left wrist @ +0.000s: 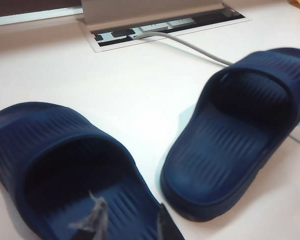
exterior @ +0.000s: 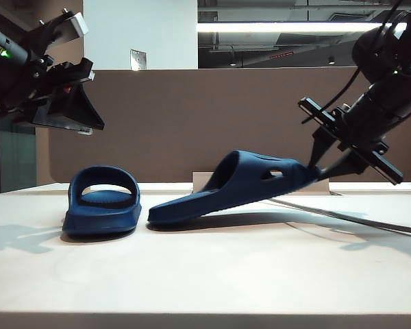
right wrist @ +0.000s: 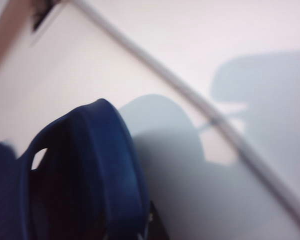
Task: Interlock the pair of blue slippers on the table with their fronts facing up.
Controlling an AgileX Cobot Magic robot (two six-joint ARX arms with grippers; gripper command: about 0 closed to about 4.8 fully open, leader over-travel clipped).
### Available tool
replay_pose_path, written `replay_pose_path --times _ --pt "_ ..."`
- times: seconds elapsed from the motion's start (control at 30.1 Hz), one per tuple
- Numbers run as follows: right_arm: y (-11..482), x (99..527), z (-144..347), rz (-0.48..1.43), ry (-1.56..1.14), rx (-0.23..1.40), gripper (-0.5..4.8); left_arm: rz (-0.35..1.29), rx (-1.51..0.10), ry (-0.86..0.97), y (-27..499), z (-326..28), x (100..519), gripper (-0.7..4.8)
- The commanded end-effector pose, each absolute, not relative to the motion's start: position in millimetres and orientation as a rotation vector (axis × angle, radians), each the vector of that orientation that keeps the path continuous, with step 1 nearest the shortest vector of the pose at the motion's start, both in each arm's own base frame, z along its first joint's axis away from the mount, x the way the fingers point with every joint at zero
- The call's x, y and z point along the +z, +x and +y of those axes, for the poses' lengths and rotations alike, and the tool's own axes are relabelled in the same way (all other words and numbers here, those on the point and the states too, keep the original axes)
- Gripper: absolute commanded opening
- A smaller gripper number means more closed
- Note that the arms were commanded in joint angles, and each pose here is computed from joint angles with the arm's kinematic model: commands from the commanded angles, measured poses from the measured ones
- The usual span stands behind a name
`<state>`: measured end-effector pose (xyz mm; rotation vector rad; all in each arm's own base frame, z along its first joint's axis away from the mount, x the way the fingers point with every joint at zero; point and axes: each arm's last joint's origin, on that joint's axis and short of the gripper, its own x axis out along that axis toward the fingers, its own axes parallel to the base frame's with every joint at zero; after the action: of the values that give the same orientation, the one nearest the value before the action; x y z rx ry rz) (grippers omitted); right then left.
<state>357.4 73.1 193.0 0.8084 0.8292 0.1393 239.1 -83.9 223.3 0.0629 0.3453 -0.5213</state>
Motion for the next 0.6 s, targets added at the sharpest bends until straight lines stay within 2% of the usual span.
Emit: replay_pose_path --times 0.03,0.6 --pt "354.6 192.7 70.1 0.837 0.756 0.071 0.39 0.325 -0.519 0.063 239.6 -84.0 226.3 1.28" --pt "348.4 184.4 65.2 0.885 0.597 -0.043 0.4 0.327 -0.523 0.061 239.5 -84.1 226.3 1.28"
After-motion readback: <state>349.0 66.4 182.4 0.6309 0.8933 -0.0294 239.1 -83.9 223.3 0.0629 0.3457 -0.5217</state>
